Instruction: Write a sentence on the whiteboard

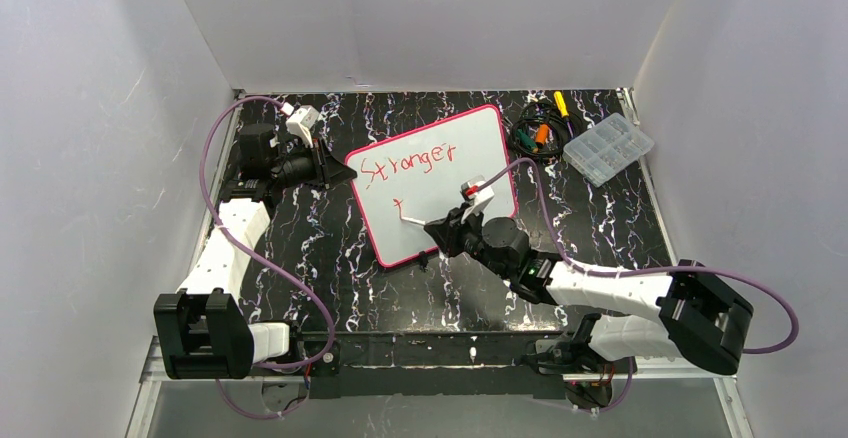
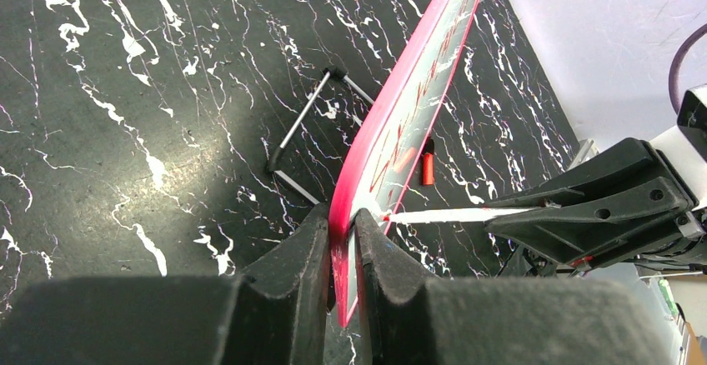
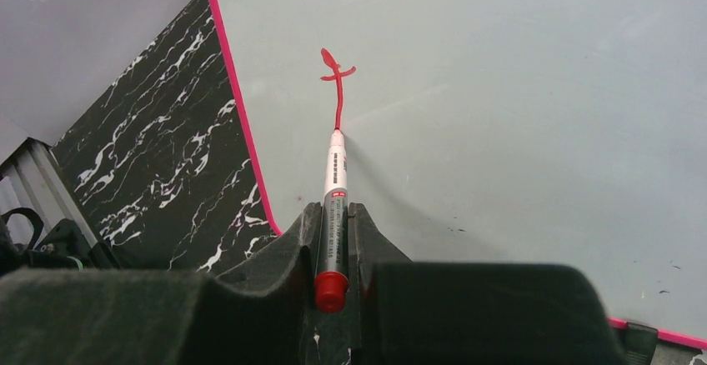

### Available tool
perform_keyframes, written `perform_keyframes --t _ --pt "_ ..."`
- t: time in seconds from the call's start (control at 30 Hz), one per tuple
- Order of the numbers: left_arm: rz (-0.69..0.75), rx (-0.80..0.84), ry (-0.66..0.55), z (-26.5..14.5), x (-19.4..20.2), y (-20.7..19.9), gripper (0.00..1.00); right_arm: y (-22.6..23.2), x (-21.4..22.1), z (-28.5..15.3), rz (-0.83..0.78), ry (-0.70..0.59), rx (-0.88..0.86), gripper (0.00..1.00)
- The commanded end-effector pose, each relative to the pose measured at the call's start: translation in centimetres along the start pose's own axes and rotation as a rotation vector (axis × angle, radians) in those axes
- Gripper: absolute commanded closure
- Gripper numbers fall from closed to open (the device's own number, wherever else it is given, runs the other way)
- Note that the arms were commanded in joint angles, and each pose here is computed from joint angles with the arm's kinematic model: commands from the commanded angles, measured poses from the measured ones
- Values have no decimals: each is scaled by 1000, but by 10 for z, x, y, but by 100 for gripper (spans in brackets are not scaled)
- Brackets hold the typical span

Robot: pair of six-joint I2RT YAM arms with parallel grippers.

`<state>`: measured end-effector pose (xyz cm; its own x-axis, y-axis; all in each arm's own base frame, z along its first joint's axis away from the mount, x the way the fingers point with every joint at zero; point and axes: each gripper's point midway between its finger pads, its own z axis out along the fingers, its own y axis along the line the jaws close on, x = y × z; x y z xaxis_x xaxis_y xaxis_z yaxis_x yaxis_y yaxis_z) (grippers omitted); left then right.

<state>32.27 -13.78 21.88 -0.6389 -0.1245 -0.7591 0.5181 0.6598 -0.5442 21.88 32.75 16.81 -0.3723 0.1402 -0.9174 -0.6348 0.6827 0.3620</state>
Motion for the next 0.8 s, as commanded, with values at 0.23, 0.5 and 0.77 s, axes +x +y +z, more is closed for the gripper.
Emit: perform_keyframes --t 0.23,0.5,0.77 --pt "19 9 -4 -5 1 -8 100 -7 -33 -4 -32 -93 74 99" --pt "20 11 -3 -5 1 -8 100 11 -75 0 -53 -205 28 99" --pt "20 12 -3 -4 1 -8 100 11 -83 13 -95 -229 49 99"
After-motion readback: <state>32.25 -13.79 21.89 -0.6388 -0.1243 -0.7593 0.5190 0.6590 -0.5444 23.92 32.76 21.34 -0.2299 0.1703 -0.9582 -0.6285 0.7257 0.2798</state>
